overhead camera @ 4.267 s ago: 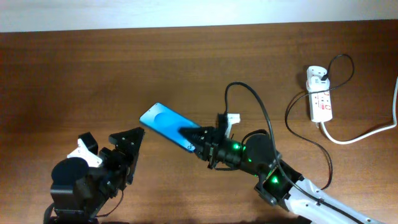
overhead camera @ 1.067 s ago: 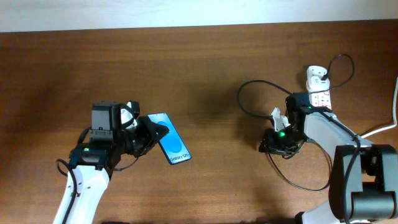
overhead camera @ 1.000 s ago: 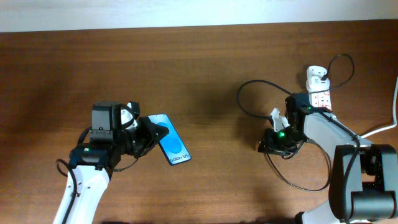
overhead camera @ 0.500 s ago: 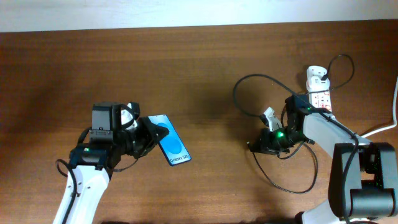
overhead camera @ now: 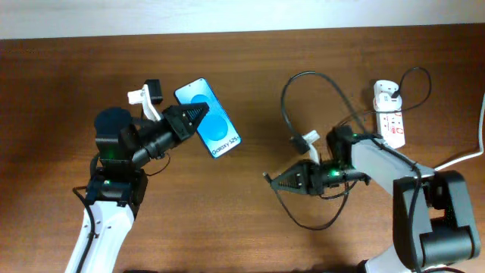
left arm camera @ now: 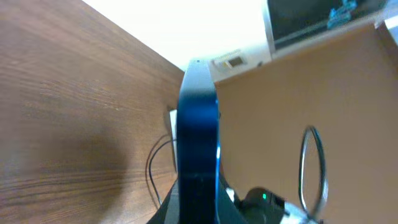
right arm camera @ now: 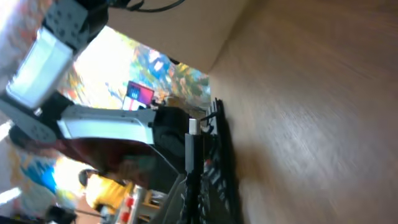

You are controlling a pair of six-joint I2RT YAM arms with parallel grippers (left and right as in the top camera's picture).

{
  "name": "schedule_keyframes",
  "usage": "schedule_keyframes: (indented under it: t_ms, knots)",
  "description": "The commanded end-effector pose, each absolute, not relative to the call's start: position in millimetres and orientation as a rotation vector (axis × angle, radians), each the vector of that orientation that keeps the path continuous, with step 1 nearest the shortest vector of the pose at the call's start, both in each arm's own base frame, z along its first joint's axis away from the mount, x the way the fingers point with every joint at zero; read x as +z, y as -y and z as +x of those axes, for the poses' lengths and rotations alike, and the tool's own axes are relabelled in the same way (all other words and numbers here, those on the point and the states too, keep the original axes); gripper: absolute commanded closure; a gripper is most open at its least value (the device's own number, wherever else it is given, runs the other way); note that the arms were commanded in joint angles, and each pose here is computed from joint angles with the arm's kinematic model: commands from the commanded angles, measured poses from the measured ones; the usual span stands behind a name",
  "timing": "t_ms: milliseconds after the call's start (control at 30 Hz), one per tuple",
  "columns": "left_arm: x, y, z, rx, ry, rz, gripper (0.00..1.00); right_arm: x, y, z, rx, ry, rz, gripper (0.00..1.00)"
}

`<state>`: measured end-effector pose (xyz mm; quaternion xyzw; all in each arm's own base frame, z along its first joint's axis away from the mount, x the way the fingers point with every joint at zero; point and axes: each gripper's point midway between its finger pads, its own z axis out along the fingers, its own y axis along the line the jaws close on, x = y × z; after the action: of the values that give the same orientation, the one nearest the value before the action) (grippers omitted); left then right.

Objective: Plug charger to phone and switch on socket
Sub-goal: 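Carry the cable plug with the right gripper to the phone's bottom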

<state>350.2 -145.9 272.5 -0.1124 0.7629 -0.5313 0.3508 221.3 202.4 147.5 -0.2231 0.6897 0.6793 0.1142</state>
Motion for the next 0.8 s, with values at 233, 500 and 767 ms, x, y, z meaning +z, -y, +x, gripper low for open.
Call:
schedule_keyframes:
  t_ms: [233,500,767]
  knots:
    - [282.9,131.5,363.2,-1.332,-1.919,-0.409,1.00,159.2,-228.9,326.9,1.590,-2.006,-0.801,0.96]
    - [310.1,85.4,356.5,-1.395,-1.824,-0.260,1.00,277.8,-241.7,417.3,1.378,-1.840,-0.660,0.96]
    - [295.3,109.9,339.8,-1.666,-1.914,-0.069,1.00,262.5,-243.4,333.0,0.994,-2.449,-0.634,0.95]
